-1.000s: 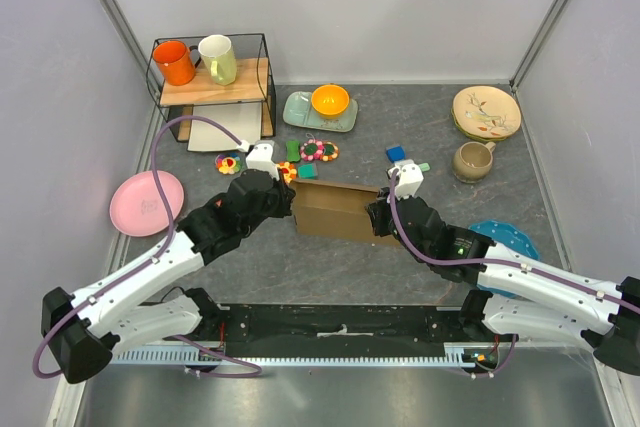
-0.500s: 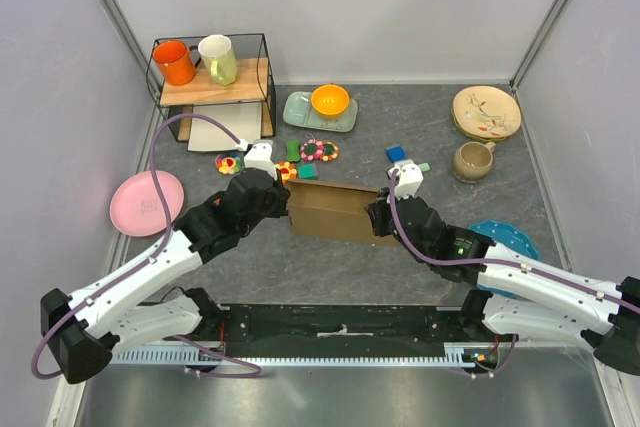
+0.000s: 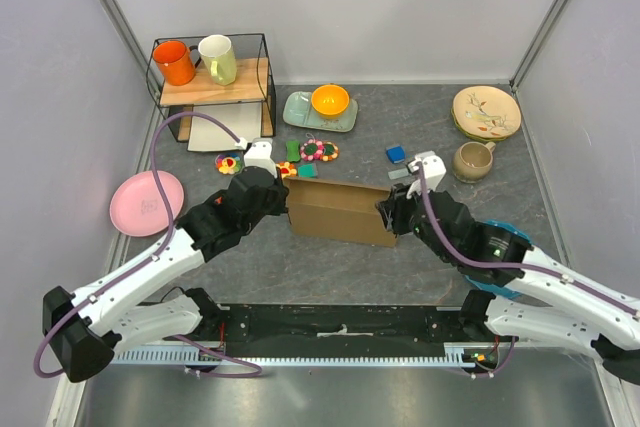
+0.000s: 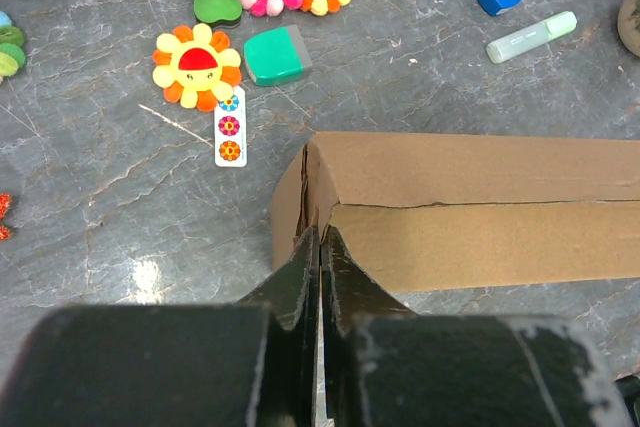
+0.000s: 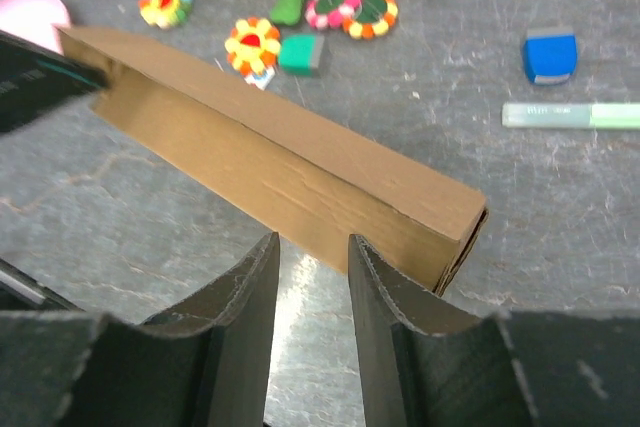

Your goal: Fold the paper box

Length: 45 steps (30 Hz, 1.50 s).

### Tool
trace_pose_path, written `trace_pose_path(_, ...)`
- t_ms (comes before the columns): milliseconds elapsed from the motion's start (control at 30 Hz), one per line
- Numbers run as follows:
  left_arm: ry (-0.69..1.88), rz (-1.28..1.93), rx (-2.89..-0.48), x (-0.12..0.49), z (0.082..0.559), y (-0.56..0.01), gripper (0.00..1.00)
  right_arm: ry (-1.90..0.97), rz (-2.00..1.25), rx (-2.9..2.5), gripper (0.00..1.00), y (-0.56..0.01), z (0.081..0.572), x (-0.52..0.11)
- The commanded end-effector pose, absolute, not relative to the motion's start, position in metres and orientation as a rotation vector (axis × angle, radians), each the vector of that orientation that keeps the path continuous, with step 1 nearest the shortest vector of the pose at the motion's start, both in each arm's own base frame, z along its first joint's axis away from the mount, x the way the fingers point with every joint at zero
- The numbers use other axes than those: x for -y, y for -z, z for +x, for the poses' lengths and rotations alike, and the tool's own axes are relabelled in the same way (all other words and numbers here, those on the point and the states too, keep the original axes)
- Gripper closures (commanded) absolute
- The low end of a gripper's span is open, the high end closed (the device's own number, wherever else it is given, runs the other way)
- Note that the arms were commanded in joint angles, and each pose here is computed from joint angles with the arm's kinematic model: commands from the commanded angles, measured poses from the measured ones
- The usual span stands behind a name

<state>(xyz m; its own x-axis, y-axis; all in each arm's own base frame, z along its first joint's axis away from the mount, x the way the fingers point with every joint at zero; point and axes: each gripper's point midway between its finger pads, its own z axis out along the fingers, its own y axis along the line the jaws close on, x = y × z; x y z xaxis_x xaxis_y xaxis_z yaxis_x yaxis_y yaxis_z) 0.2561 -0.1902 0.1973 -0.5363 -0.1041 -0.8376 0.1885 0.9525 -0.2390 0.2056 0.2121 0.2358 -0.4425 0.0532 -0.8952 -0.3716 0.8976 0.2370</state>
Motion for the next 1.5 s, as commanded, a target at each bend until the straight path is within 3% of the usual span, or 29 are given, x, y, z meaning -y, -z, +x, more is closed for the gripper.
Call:
trace_pose_path(0,0.179,0.146,-2.263,0.165,0.241,-0.149,0.98,-0.566,-0.195,-1.862,0.59,-0.287,0.206,-0.208)
trace_pose_path(200,0.212,0.137,-2.269,0.170,0.239,-0.145,0.98,-0.497,-0.215,-1.895,0.61,-0.272,0.219,-0.222)
trace_pose_path(467,0.238,0.147,-2.260,0.173,0.238,-0.149,0.98,-0.400,-0.253,-2.049,0.67,-0.189,0.215,-0.222)
trace_pose_path(867,0.260,0.148,-2.250,0.176,0.238,-0.150,0.98,-0.600,-0.196,-1.776,0.61,-0.322,0.231,-0.247)
trace_pose_path(1100,0.296,0.149,-2.251,0.182,0.235,-0.146,0.98,-0.384,-0.256,-1.907,0.61,-0.257,0.266,-0.280)
trace_pose_path(1300,0.401,0.252,-2.241,0.198,0.227,-0.150,0.98,-0.408,-0.317,-2.032,0.62,-0.193,0.253,-0.290)
trace_pose_path(1467,0.437,0.291,-2.191,0.195,0.222,-0.178,0.74,-0.360,-0.299,-2.065,0.62,-0.167,0.249,-0.276)
